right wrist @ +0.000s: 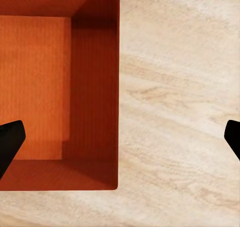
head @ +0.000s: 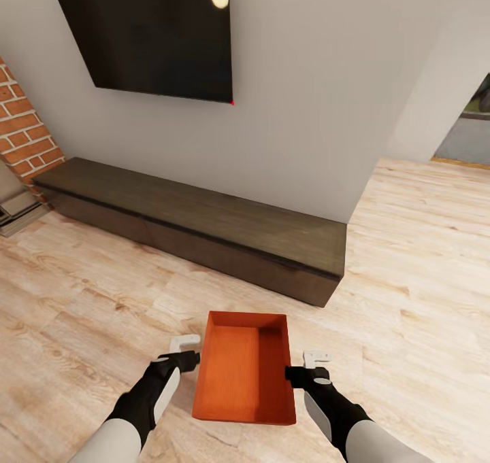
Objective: Move the two storage containers from the living room to the garage. In the garage, place one container on the floor and stack the other container on top of it (either order is fine).
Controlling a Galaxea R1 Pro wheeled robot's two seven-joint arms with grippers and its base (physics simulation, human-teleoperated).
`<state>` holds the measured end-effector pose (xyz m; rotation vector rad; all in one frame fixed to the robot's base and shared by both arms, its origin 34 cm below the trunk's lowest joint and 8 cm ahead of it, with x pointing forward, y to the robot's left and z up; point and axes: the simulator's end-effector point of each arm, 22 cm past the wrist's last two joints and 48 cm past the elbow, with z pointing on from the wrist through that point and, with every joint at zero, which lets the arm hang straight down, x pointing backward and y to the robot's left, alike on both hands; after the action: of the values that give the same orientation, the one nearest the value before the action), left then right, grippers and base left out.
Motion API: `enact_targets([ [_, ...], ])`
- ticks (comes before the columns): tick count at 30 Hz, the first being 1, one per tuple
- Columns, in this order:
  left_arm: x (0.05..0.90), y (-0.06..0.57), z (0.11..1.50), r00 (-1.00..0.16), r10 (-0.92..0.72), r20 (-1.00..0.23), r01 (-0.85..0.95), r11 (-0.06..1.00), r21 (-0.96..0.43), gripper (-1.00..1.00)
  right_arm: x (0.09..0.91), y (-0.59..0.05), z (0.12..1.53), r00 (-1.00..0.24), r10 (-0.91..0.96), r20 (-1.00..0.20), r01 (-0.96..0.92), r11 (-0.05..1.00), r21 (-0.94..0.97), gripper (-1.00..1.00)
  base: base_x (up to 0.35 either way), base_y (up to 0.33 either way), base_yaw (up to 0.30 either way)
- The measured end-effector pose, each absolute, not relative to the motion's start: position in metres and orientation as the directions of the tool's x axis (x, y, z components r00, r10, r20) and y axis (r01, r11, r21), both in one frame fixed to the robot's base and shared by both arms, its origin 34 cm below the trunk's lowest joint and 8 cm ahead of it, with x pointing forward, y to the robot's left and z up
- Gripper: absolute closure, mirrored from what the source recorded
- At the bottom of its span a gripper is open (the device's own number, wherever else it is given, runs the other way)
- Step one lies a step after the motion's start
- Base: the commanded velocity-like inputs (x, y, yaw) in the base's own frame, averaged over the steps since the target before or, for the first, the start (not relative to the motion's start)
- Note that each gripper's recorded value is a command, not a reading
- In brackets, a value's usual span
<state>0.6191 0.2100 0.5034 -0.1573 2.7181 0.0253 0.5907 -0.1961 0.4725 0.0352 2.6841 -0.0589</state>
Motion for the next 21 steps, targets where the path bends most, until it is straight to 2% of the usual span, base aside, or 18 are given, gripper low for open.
enact_targets([
  [21, 0.61, 0.208, 0.466, -0.918, -0.105, -0.383, -0.11, 0.994, -0.008, -1.0, 0.589, -0.193, 0.439, -0.897, 0.004, -0.442, 0.02, 0.999, -0.032, -1.0, 0.0, 0.0, 0.0],
])
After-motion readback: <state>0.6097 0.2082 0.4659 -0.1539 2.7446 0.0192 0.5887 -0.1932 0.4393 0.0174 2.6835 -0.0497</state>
